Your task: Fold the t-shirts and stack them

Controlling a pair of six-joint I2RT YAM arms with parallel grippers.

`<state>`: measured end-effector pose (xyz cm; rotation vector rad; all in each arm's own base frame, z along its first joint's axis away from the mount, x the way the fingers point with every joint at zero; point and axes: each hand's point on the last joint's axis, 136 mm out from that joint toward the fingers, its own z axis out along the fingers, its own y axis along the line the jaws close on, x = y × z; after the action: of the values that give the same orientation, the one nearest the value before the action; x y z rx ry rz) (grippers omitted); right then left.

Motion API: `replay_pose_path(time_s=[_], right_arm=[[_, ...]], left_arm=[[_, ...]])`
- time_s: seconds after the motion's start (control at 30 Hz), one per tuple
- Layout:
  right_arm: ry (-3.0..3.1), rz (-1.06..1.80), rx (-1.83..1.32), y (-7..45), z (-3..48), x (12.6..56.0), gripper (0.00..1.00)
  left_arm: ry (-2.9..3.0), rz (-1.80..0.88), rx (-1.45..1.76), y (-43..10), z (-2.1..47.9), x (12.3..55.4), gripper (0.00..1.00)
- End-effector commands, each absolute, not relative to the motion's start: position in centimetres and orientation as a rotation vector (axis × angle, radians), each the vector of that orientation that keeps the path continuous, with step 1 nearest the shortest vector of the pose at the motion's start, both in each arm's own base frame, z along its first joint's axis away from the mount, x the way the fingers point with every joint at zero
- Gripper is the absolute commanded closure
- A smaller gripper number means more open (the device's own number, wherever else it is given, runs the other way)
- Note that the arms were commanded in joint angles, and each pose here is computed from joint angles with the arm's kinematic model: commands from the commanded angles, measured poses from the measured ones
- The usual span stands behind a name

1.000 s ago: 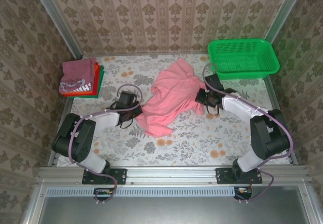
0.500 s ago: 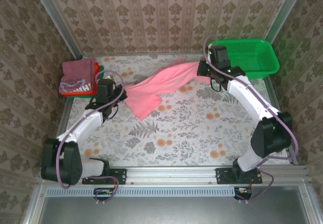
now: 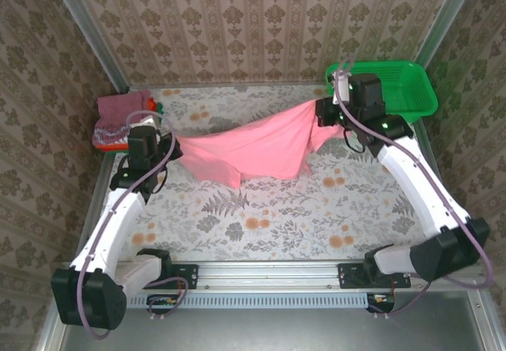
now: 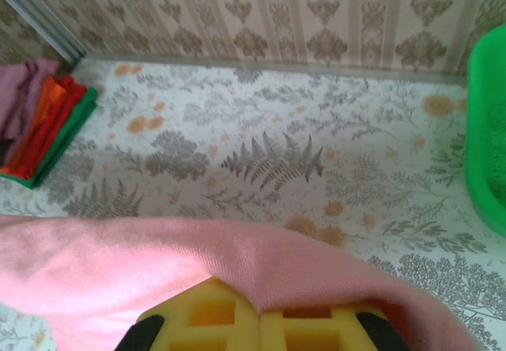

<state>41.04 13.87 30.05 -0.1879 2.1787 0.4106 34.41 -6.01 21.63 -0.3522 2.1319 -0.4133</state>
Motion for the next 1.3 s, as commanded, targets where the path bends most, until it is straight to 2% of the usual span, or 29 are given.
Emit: replay_pose_path(time_s=[0.0, 0.13, 0.27, 0.3, 0.37, 0.4, 0.43, 0.53, 0.57, 0.63, 0.7, 0.77, 0.83, 1.03, 1.1, 1.27], right_arm=[[2.343, 0.376, -0.215, 14.0, 25.3, 42.8, 0.95], [2.444, 0.386, -0.208, 14.9, 20.4, 46.8, 0.93], [2.468, 0.378, -0.186, 15.5, 17.9, 51.3, 0.93], [2.448, 0.381, -0.186, 15.8, 17.9, 52.6, 0.87], [2.399, 0.382, -0.181, 16.1, 18.4, 54.6, 0.65], [2.383, 0.384, -0.176, 16.2, 18.8, 55.2, 0.48], [2.368, 0.390, -0.175, 16.4, 19.4, 55.5, 0.36], [2.321, 0.417, -0.153, 16.5, 21.0, 54.8, 0.20], [2.314, 0.424, -0.137, 16.4, 21.1, 54.1, 0.18], [2.317, 0.456, -0.102, 16.5, 20.5, 51.8, 0.16], [2.332, 0.508, -0.062, 16.7, 19.4, 49.3, 0.16], [2.364, 0.567, -0.030, 17.2, 17.8, 46.4, 0.16], [2.402, 0.618, -0.007, 17.7, 16.2, 44.1, 0.17], [2.520, 0.666, 0.040, 18.6, 12.2, 39.6, 0.22], [2.544, 0.697, 0.046, 19.0, 11.3, 39.1, 0.24], [2.580, 0.699, 0.045, 19.5, 10.1, 39.0, 0.30]], left_arm=[[2.216, -0.415, -0.303, -6.5, 19.9, 35.2, 1.00], [2.261, -0.455, -0.309, -7.2, 16.9, 37.3, 1.00], [2.271, -0.451, -0.321, -7.4, 15.3, 39.9, 1.00], [2.274, -0.444, -0.323, -7.3, 15.1, 40.6, 1.00], [2.282, -0.435, -0.326, -7.2, 14.6, 41.8, 1.00], [2.281, -0.431, -0.326, -7.1, 14.5, 42.5, 1.00], [2.283, -0.431, -0.329, -7.0, 14.3, 43.0, 1.00], [2.288, -0.418, -0.334, -6.8, 14.0, 43.9, 1.00], [2.289, -0.417, -0.338, -6.7, 13.9, 43.9, 0.91], [2.290, -0.415, -0.353, -6.6, 13.5, 43.7, 0.57], [2.303, -0.402, -0.372, -6.3, 12.6, 43.1, 0.31], [2.320, -0.375, -0.398, -5.8, 11.4, 42.2, 0.17], [2.343, -0.364, -0.422, -5.5, 10.0, 41.2, 0.10], [2.427, -0.372, -0.485, -5.6, 5.7, 38.8, 0.07], [2.437, -0.352, -0.504, -5.2, 4.8, 38.6, 0.11], [2.453, -0.356, -0.513, -5.3, 4.2, 39.4, 0.30]])
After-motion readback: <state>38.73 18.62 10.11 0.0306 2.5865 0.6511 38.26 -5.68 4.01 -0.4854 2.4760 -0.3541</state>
